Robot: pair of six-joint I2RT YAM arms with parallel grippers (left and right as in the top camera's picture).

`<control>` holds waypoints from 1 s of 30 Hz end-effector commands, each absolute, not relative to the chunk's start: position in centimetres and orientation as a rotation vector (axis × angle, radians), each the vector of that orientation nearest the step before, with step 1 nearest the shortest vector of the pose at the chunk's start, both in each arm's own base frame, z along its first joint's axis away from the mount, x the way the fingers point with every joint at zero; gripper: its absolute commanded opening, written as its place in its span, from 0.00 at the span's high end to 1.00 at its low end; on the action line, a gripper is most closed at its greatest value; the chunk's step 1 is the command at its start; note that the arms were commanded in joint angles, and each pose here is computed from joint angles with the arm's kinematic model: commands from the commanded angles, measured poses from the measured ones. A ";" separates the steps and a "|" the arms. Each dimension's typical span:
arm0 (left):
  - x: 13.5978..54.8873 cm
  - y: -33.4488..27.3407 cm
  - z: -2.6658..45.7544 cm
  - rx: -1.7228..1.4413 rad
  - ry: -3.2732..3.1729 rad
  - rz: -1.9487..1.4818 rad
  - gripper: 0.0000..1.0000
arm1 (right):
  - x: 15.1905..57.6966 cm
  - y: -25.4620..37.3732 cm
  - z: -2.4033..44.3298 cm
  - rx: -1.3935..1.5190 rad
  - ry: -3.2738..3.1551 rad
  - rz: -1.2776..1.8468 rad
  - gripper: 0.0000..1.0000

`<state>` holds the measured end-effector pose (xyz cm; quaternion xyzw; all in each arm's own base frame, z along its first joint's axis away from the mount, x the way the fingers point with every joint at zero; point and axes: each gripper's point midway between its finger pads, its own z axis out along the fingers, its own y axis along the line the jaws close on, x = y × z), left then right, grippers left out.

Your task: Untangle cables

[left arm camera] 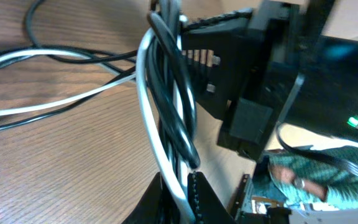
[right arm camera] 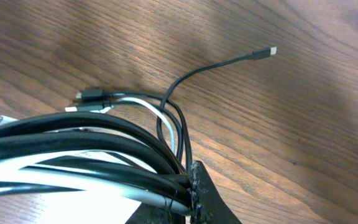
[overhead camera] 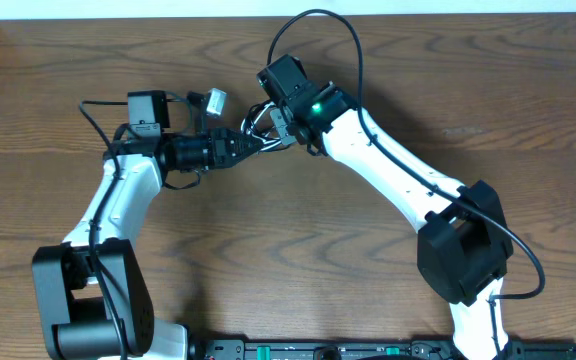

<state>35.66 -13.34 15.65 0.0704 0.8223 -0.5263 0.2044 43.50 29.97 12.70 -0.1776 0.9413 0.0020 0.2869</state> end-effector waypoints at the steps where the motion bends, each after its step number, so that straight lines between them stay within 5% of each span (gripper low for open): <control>1: 34.9 -12.2 17.5 0.259 2.166 -1.562 0.93 | 47.0 23.9 15.1 -0.316 2.459 -0.166 0.99; 16: 36.9 -8.8 12.7 -0.069 2.443 -1.227 0.92 | 48.7 19.7 14.9 -0.212 2.488 -0.199 0.99; 22: 36.9 -9.1 12.7 -0.078 2.447 -1.238 0.58 | 47.6 22.7 14.1 -0.219 2.553 0.044 0.99; 30: 36.6 -11.1 12.9 -0.003 2.451 -1.257 0.48 | 45.8 27.2 14.1 -0.198 2.602 0.340 0.99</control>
